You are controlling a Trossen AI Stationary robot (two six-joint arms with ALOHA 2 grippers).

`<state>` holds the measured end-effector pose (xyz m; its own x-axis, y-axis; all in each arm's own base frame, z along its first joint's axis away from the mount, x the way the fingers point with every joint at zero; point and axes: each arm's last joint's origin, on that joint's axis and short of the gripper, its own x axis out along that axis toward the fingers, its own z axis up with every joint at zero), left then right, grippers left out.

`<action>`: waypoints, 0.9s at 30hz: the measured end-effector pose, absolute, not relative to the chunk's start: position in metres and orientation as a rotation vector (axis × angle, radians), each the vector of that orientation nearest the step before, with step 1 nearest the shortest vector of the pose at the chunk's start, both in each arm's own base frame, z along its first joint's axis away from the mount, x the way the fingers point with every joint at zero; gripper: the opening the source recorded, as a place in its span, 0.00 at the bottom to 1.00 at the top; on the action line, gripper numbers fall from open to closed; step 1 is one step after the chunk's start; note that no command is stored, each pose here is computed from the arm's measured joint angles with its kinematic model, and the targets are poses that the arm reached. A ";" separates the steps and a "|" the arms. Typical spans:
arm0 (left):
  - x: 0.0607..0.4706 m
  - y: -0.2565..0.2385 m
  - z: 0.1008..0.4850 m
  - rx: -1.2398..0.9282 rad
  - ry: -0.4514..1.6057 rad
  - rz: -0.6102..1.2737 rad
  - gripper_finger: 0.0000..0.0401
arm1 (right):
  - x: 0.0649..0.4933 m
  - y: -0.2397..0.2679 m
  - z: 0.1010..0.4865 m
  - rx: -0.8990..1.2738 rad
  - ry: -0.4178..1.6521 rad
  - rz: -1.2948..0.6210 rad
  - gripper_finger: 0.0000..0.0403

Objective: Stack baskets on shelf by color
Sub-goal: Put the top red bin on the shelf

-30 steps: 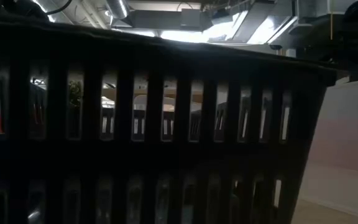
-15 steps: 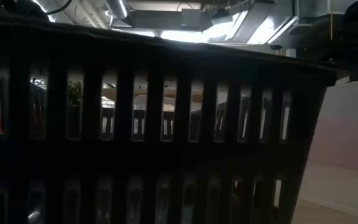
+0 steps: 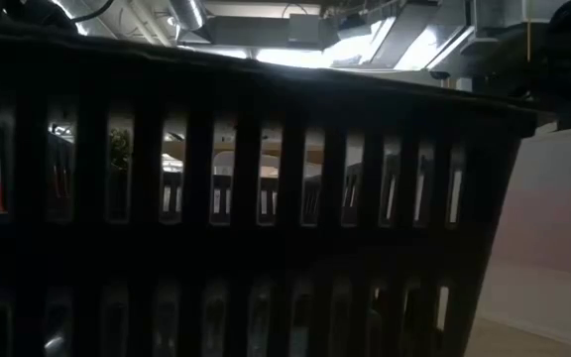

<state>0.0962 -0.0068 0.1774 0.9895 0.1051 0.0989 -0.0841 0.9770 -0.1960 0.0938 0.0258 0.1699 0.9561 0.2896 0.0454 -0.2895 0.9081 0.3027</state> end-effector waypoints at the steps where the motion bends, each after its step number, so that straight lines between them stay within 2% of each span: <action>1: 0.096 -0.007 0.178 -0.193 -0.111 0.095 0.18 | 0.094 0.026 0.170 0.314 -0.004 0.299 0.33; 7: 0.096 -0.007 0.180 -0.199 -0.139 0.093 0.18 | 0.094 0.024 0.175 0.323 -0.057 0.254 0.33; 12: 0.096 -0.007 0.182 -0.193 -0.157 0.098 0.18 | 0.093 0.022 0.182 0.450 -0.138 0.199 0.33; 20: 0.095 -0.007 0.183 -0.184 -0.169 0.098 0.18 | 0.085 0.022 0.207 0.537 -0.376 0.354 0.33; 27: 0.095 -0.005 0.183 -0.086 -0.163 0.166 0.18 | 0.078 0.022 0.239 0.458 -0.410 0.385 0.33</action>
<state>0.0952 -0.0048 0.1831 0.9730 0.1717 0.1545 -0.1578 0.9826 -0.0982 0.0775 0.0216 0.2392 0.8486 0.2623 0.4594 -0.4419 0.8288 0.3431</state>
